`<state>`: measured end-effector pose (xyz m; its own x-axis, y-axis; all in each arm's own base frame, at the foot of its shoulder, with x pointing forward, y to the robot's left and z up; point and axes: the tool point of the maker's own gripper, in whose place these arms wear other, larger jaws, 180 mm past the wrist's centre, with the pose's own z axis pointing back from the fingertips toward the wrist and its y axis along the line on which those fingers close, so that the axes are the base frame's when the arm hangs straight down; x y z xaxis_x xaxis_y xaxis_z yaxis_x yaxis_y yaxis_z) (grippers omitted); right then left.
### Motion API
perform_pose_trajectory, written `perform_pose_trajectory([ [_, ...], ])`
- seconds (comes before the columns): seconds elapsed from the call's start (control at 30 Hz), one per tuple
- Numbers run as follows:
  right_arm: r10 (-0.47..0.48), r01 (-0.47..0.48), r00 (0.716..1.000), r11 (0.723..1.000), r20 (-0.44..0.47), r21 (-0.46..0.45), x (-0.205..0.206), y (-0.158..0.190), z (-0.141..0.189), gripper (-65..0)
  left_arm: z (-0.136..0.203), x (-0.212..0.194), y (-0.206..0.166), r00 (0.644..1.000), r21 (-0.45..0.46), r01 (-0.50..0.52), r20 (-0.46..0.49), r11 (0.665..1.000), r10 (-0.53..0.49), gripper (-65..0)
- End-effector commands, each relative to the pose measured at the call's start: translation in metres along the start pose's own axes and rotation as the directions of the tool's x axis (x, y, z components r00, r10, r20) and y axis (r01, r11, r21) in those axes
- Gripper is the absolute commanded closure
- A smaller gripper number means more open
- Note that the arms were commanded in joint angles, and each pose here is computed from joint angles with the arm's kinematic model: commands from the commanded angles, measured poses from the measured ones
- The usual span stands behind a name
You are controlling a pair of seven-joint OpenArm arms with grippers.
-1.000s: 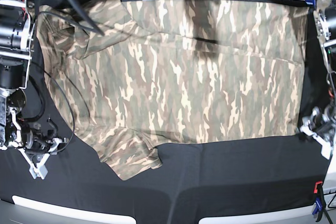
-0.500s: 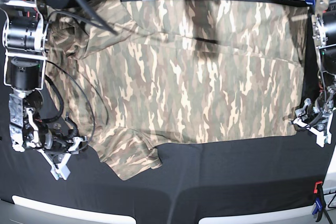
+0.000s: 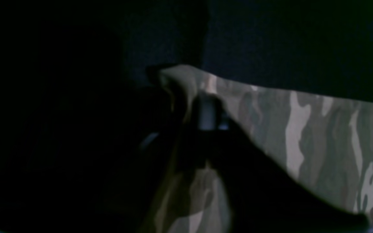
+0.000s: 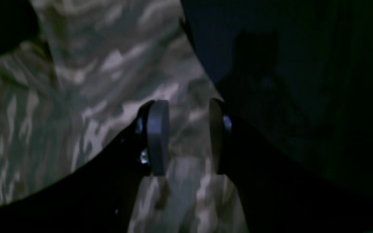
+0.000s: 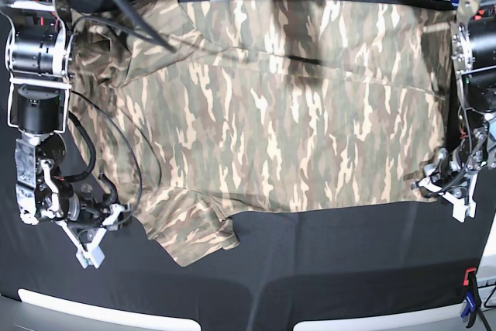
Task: Layout the t-shirt on the table in an organized manner, then fold the t-shirt properly
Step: 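Move both grippers to the shirt's hem corners and grasp them, then fold the hem up over the collar with both grippers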
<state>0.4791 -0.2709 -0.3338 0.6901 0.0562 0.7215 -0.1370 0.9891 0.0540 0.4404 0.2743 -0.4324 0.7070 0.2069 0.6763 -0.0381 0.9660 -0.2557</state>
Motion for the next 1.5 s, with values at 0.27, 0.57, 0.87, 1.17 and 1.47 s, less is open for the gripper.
perform_pose_trajectory([
  [0.27, 0.043, -0.037, 0.964, 0.999, 0.261, -0.029, 0.066, -0.008, 0.016, -20.2, 0.003, 0.022, 0.000, 0.998, -0.003, 0.012, 0.056, 1.000, -0.012, 0.0],
  [0.57, 0.117, -0.111, 0.985, 0.993, 0.127, -0.050, 0.055, -0.008, -0.007, -37.5, -0.001, 0.020, -0.008, 0.999, -0.017, 0.010, 0.053, 1.000, -0.009, 0.0],
  [0.87, 0.095, -0.112, 0.986, 0.986, -0.139, -0.121, 0.004, -0.046, -0.022, -37.5, -0.005, 0.016, -0.017, 0.999, -0.032, 0.006, 0.048, 0.999, -0.005, 0.0],
  [1.17, 0.115, -0.142, 0.966, 0.984, -0.230, -0.104, -0.027, -0.046, -0.024, -37.4, -0.004, 0.016, -0.017, 0.999, -0.032, 0.006, 0.051, 0.999, -0.004, 0.0],
  [1.47, 0.084, -0.084, 0.948, 0.996, -0.306, 0.012, -0.057, -0.023, -0.025, -32.6, -0.004, 0.017, -0.017, 0.998, -0.032, 0.006, 0.056, 0.999, -0.004, 0.0],
])
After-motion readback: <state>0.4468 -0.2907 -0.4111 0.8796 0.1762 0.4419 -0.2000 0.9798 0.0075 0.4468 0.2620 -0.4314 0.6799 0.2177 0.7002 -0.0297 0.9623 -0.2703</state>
